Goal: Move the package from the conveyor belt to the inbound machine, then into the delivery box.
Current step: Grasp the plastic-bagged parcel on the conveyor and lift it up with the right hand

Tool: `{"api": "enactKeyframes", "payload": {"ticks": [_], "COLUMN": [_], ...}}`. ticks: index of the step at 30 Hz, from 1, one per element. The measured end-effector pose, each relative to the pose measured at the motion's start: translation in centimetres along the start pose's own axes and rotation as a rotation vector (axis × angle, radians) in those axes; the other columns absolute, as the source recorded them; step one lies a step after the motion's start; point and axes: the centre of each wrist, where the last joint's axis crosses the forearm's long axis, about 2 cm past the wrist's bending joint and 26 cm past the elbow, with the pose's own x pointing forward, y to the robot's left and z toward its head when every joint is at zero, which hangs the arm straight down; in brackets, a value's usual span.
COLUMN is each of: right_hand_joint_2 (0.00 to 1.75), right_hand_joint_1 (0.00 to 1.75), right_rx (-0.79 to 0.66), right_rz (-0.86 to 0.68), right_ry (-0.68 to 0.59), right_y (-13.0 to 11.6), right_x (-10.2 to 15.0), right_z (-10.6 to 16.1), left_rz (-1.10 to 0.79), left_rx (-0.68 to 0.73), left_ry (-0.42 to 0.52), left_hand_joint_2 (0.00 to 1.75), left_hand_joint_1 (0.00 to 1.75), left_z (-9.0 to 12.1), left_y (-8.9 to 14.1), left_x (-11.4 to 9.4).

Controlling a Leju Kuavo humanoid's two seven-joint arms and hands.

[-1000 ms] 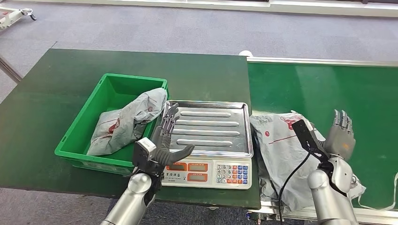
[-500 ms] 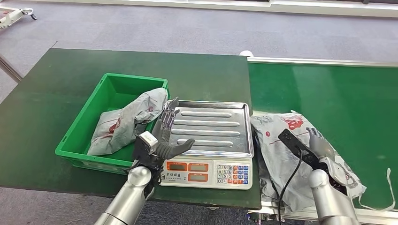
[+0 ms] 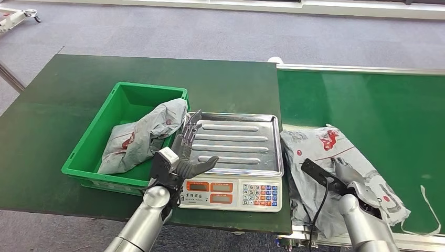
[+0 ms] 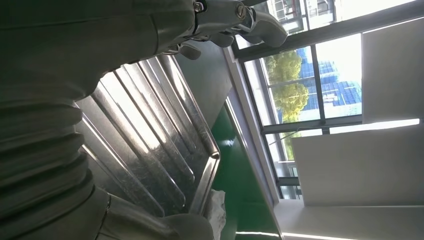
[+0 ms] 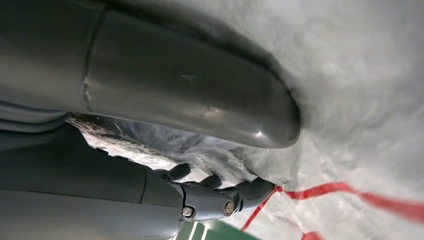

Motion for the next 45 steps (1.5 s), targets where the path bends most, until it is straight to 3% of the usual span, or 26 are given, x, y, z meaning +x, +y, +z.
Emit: {"api": "enactKeyframes", "payload": {"ticks": [8, 23, 27, 28, 29, 32, 33, 45], "right_hand_joint_2": [0.00, 0.00, 1.75, 1.75, 1.75, 1.75, 1.75, 1.75], "right_hand_joint_1": [0.00, 0.00, 0.00, 0.00, 0.21, 1.52, 1.75, 1.75], "right_rx": [0.065, 0.105, 0.107, 0.107, 0.108, 0.109, 0.108, -0.003], "right_rz": [0.110, 0.139, 0.139, 0.140, 0.140, 0.143, 0.143, 0.082], "right_ry": [0.041, 0.030, 0.030, 0.030, 0.028, 0.024, 0.021, -0.062], "right_y": [1.0, 1.7, 1.8, 1.8, 1.8, 1.8, 1.8, 0.9], "right_x": [-0.2, -0.1, -0.1, -0.1, 0.0, 0.1, 0.1, 0.7], "right_z": [-0.4, -0.6, -0.6, -0.6, -0.6, -0.6, -0.6, -0.8], "left_rz": [-0.003, -0.004, -0.004, -0.004, -0.005, -0.006, -0.006, -0.006], "left_rx": [0.005, 0.007, 0.007, 0.007, 0.008, 0.010, 0.011, 0.026], "left_ry": [0.010, 0.016, 0.017, 0.017, 0.017, 0.017, 0.017, 0.018], "left_hand_joint_2": [1.75, 1.75, 1.75, 1.75, 1.75, 1.75, 1.75, 1.75], "left_hand_joint_1": [0.00, 0.00, 0.00, 0.00, 0.00, 0.00, 0.00, 0.00], "left_z": [0.1, 0.3, 0.3, 0.3, 0.3, 0.3, 0.3, 0.5], "left_y": [0.0, 0.0, 0.0, 0.0, 0.0, 0.0, 0.0, 0.0], "left_x": [-0.2, -0.3, -0.3, -0.3, -0.3, -0.3, -0.3, -0.3]}}
